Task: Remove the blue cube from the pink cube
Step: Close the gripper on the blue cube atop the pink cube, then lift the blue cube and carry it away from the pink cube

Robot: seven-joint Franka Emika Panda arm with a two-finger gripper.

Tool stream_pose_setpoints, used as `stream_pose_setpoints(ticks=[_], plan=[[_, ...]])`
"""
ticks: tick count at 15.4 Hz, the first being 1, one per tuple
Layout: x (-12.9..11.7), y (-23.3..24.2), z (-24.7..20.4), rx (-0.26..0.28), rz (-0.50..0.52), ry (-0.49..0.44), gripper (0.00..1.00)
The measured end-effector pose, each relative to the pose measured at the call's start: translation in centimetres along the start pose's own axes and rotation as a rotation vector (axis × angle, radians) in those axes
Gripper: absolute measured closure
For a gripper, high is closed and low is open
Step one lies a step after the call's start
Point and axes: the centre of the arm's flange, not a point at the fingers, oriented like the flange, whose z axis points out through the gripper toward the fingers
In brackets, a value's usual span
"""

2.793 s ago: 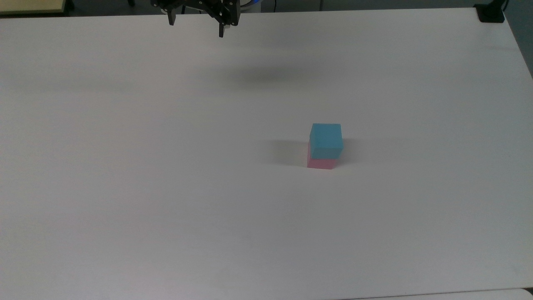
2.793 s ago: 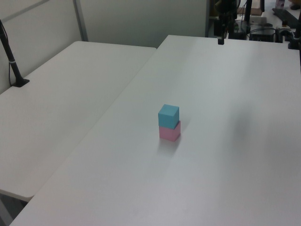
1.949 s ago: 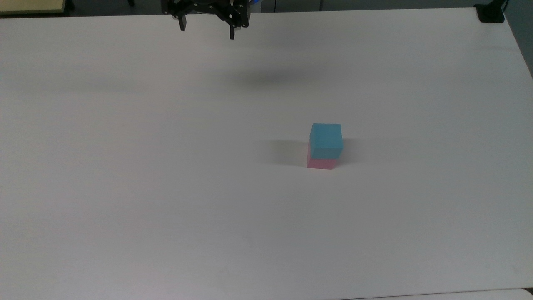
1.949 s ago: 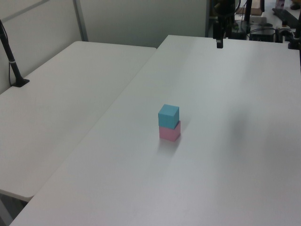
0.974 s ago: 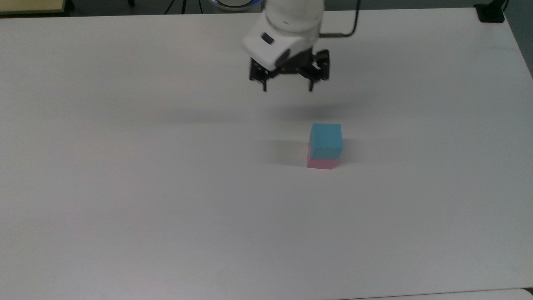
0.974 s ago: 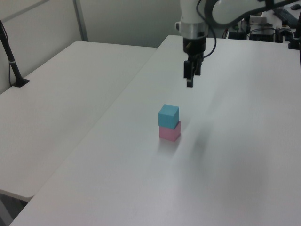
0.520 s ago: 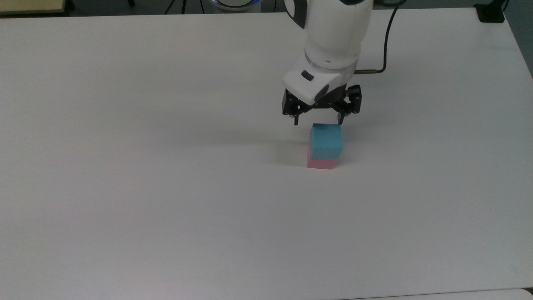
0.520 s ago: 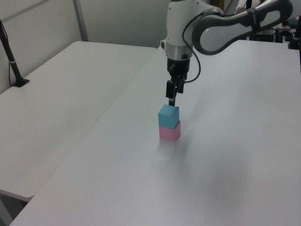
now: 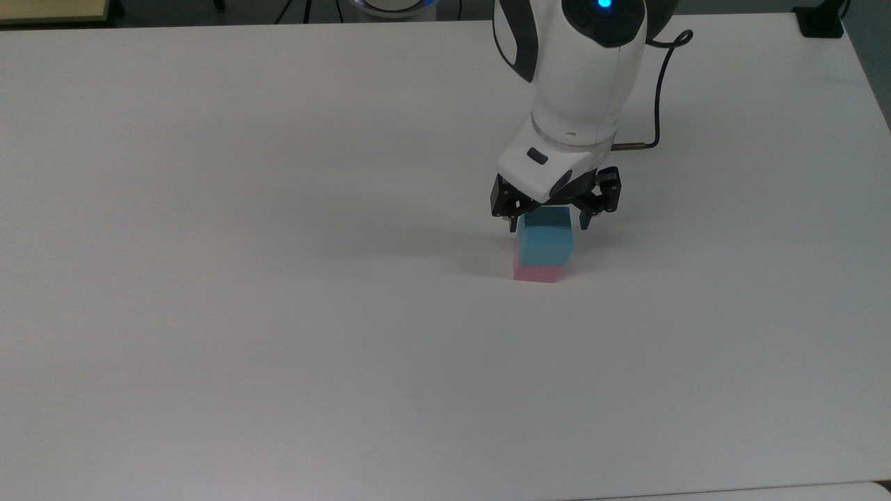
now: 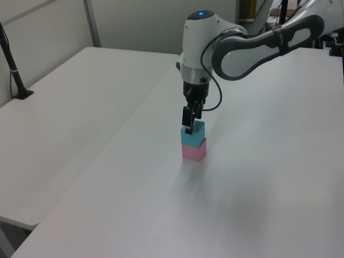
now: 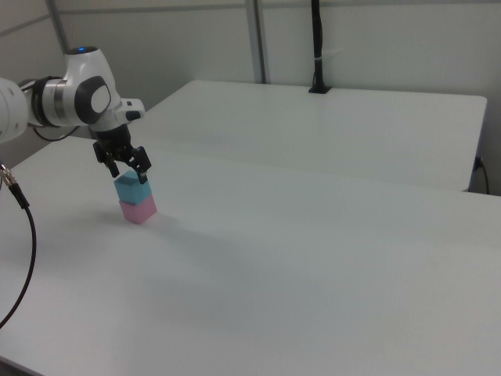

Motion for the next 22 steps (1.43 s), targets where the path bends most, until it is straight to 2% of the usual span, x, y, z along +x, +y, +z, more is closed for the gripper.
stream_pose_setpoints(ticks=[1, 4, 7, 9, 11, 13, 14, 18, 20, 22], plan=[[0.0, 0.0, 0.4, -0.007, -0.003, -0.004, 0.04], [0.0, -0.2, 1.0, -0.022, -0.015, -0.008, 0.37], [0.4, 0.0, 0.0, -0.021, -0.014, 0.013, 0.4], [0.8, 1.3, -2.5, -0.02, -0.033, 0.04, 0.41], [1.0, 5.2, -4.7, -0.047, -0.057, 0.024, 0.41], [1.6, 11.0, -5.6, -0.075, -0.079, 0.006, 0.41], [1.7, 16.2, -4.9, -0.093, -0.096, -0.022, 0.41], [0.5, 27.5, -0.7, -0.135, -0.125, -0.126, 0.41], [-0.2, 30.0, 1.8, -0.139, -0.128, -0.157, 0.41], [-0.5, 30.3, 3.7, -0.144, -0.132, -0.15, 0.41]])
